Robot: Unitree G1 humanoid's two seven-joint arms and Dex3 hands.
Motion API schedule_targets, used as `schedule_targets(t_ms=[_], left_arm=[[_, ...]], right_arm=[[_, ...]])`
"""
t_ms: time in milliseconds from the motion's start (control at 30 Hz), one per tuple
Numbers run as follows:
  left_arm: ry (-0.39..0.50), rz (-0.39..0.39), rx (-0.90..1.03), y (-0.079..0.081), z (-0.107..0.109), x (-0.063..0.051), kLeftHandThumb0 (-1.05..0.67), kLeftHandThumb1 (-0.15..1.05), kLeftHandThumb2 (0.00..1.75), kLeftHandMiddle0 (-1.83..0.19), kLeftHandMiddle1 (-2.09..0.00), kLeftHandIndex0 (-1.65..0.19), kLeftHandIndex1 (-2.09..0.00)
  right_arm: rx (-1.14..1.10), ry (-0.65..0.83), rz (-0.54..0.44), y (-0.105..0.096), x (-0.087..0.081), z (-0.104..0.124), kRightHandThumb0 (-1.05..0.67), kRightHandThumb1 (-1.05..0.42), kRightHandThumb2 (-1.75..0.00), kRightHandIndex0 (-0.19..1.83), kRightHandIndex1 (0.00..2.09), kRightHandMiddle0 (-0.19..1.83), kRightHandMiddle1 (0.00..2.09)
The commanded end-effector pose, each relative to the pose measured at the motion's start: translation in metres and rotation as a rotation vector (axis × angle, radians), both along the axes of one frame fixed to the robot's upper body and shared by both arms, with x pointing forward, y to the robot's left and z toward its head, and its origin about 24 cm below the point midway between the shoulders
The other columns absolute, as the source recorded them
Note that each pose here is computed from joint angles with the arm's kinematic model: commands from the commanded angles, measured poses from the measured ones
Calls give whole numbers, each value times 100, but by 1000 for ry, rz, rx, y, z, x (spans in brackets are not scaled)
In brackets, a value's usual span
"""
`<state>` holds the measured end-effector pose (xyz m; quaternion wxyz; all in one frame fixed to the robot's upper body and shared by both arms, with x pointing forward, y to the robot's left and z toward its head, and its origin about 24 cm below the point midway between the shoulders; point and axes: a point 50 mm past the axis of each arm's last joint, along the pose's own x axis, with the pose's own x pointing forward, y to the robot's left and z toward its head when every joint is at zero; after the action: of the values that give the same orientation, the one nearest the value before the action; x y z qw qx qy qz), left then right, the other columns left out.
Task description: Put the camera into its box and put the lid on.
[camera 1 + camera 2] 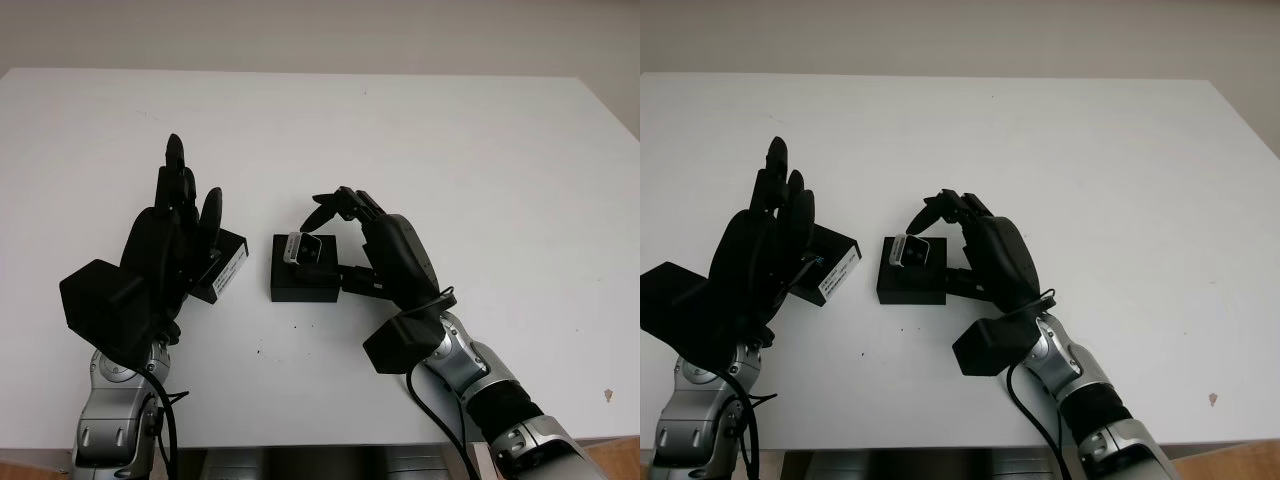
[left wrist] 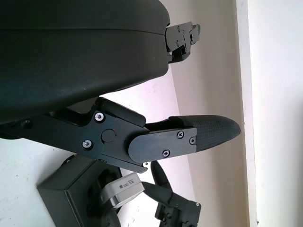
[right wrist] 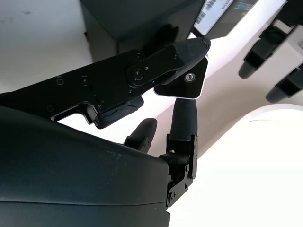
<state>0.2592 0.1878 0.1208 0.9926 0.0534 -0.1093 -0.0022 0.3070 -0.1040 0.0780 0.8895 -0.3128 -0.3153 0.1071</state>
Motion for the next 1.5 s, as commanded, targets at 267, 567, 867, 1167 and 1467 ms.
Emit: schedule_targets(t_ms=[267,567,867,1167,1467], left_arm=[[-15,-3,-20,-3,-1,0,-71,105,58,19,0,19,0],[-11,-6,-19,-3,-2,0,-72,105,58,19,0,19,0],[-11,-3,-25,-4,-2,-1,-72,105,58,19,0,19,0],[-8,-5,-24,-4,-2,0,-73,105,57,19,0,19,0],[-7,-3,-21,-5,-3,-1,-72,105,58,19,0,19,0]], right_arm=[[90,86,11,-2,-4,16,-41,-98,-6,19,81,34,161],[0,204,31,-17,4,45,-42,-97,-6,32,42,42,145],[-61,316,42,-27,14,55,-42,-95,-5,38,30,44,144],[-164,355,68,-27,17,54,-43,-98,-6,36,22,37,149],[-186,360,100,-21,16,52,-44,-99,-6,35,19,35,150]])
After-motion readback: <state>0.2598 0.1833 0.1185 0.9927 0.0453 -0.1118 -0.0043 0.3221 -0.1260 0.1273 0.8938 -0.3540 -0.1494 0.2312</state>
